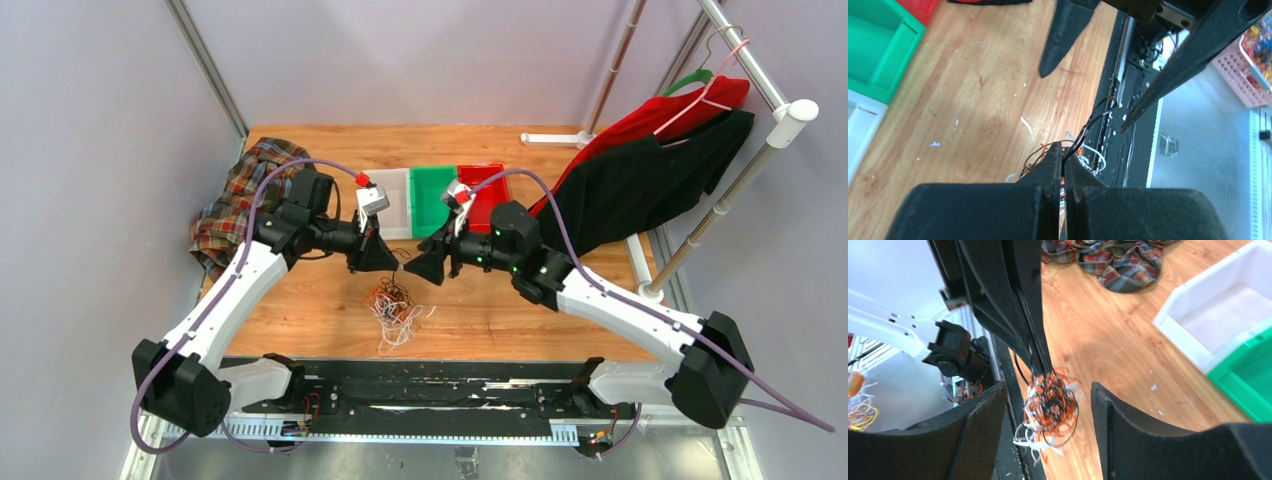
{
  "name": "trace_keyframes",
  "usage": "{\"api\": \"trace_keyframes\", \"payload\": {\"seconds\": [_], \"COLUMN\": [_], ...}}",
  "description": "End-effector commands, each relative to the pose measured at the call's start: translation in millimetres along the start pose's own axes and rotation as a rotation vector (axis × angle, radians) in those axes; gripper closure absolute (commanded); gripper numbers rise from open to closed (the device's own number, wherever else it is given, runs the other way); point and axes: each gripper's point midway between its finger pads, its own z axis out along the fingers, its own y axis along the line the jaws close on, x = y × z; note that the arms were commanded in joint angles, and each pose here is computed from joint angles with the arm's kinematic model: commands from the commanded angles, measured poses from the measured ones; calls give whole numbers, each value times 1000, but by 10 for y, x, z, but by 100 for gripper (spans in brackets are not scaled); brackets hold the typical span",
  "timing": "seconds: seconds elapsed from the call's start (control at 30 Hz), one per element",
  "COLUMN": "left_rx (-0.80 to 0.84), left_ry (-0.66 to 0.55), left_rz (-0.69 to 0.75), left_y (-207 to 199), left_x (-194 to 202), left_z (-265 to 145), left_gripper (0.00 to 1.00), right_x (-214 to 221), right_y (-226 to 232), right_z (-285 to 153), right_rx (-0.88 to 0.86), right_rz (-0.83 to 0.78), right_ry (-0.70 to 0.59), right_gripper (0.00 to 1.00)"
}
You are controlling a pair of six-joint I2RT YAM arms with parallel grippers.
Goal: Untangle the cables
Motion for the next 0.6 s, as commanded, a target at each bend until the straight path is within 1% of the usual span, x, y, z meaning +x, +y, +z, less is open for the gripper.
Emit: {"api": "trace_keyframes", "payload": {"seconds": [0.0, 0.1, 0.3, 0.47, 0.57], "left_rx": [-94, -119, -104, -94, -93], "left_ry": [-115, -175, -210, -228, -251], "left_rz": [-34, -42, -81, -77, -71], "left_y": [24, 4, -103, -196, -249], "left_x": [-281, -458, -657, -762, -867], "left_z": [-66, -115, -184, -246, -295], "left_gripper": [99, 99, 99, 99, 99], "right_x": [-71, -2, 20, 13, 124], "right_y": [-146, -148, -155, -377, -398], "right_z": [-172, -190, 84, 352, 499], "right_rx": [95, 90, 82, 183, 188], "right_rz": [-29, -21, -30, -26, -25], "right_ry": [-121, -166, -201, -212, -199], "right_gripper": [34, 29, 28, 27, 28]}}
